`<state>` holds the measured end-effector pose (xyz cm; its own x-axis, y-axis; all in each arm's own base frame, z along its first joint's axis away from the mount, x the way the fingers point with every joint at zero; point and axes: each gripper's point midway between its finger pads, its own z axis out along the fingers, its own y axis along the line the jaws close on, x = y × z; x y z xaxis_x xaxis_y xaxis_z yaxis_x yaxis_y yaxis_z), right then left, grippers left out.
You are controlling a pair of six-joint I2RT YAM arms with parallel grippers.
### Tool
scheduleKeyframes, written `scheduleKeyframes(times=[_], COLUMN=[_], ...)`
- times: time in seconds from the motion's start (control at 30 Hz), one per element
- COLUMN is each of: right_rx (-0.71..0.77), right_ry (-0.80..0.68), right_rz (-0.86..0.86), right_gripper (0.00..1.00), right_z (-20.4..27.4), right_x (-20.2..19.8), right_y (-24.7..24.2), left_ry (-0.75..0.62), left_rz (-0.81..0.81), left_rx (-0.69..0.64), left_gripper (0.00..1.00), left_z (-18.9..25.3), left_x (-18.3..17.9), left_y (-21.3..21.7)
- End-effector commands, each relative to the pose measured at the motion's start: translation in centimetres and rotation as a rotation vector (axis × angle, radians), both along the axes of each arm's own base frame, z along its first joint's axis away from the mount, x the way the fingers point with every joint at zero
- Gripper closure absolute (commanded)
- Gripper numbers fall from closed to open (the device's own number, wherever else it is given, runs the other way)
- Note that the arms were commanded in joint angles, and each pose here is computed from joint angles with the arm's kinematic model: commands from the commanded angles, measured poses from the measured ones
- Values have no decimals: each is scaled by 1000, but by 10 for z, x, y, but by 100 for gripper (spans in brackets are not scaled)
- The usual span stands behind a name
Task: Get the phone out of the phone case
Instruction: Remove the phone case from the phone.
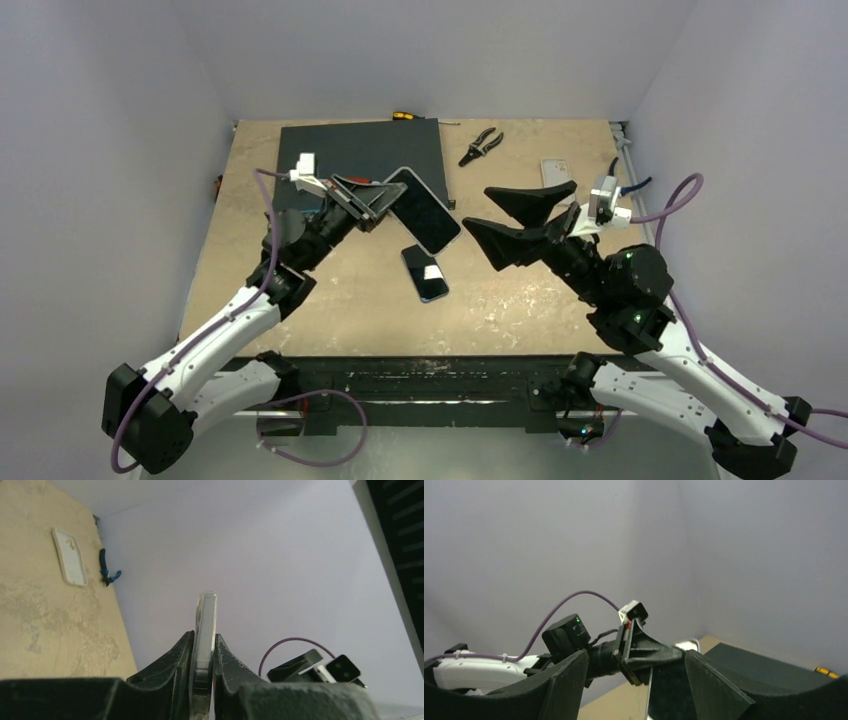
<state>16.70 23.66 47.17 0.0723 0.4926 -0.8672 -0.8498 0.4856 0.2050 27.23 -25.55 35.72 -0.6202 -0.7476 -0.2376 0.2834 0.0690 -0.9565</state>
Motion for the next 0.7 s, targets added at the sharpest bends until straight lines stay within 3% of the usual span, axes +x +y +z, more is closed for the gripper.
scheduleKeyframes(times=[0.0,0.2,0.37,0.53,0.67], right_rx=[123,116,135,127,118], right_ry=[232,375,404,483,524], right_rz=[26,94,181,151,138], right_gripper=[27,33,42,53,56], right_z=[-16,-41,-43,-60,-71], right_x=[8,14,11,23,29], right_y=[0,23,41,48,51], left_ry=[-238,-344,-391,-418,-438], left_rz=[171,215,234,258,268], left_rx=[-158,-233,-254,-262,-266], left_gripper=[100,100,100,100,100], left_z=[83,117,129,136,141], left_x=[-11,-23,-30,-35,-39], left_y=[42,58,65,72,76])
